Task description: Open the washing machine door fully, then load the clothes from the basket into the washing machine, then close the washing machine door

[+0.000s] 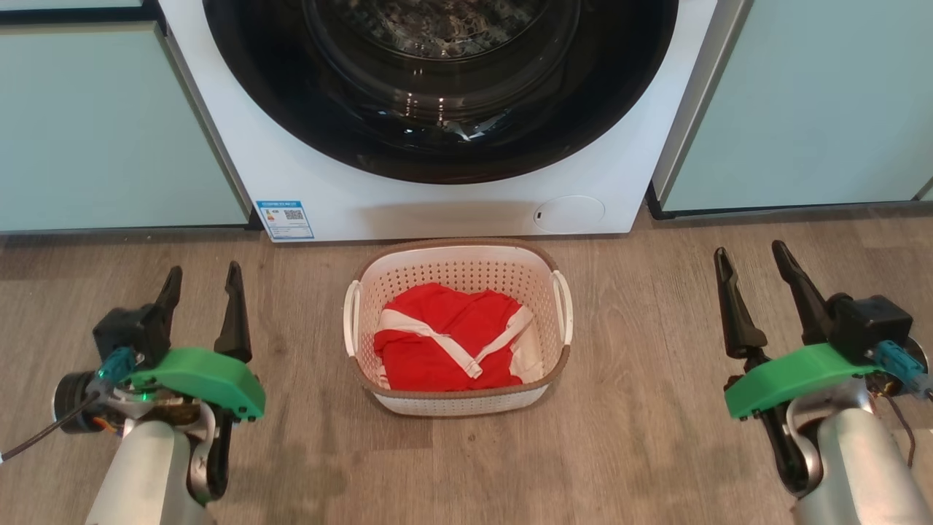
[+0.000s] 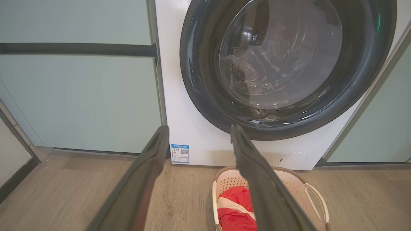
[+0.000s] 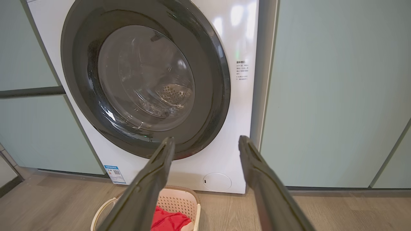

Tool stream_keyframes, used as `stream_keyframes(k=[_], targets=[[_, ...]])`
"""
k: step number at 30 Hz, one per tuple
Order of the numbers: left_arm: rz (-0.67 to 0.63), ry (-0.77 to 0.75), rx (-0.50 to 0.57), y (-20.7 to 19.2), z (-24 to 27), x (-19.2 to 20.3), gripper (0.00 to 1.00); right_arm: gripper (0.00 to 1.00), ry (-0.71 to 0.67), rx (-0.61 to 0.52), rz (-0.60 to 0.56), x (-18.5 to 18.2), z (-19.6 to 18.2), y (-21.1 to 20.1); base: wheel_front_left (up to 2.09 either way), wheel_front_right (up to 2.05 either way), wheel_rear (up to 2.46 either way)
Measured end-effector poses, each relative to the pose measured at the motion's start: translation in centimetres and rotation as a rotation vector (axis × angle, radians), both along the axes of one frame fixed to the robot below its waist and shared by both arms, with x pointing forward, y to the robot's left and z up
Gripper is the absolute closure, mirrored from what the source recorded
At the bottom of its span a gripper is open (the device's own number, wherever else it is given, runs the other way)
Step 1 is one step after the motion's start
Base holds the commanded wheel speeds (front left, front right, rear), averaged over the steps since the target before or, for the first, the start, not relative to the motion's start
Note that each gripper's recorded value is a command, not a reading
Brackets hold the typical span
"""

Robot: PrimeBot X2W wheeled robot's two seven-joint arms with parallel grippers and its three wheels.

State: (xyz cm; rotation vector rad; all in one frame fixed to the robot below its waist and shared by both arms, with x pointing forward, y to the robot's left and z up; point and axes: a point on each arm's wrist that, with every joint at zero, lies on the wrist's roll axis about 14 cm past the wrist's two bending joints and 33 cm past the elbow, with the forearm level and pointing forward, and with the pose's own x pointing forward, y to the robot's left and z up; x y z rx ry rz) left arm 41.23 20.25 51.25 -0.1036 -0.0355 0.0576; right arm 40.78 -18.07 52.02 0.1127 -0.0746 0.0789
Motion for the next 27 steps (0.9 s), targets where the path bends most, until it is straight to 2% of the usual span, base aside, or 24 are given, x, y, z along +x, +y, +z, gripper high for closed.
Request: stream_keyframes(k=[27], targets=[[-0.023, 0.004, 0.003, -0.61, -0.1, -0.02, 0.0, 0.0, -0.004, 0.003, -0.006, -0.09, 0.16, -0.2, 0.02, 0.02, -0.05]])
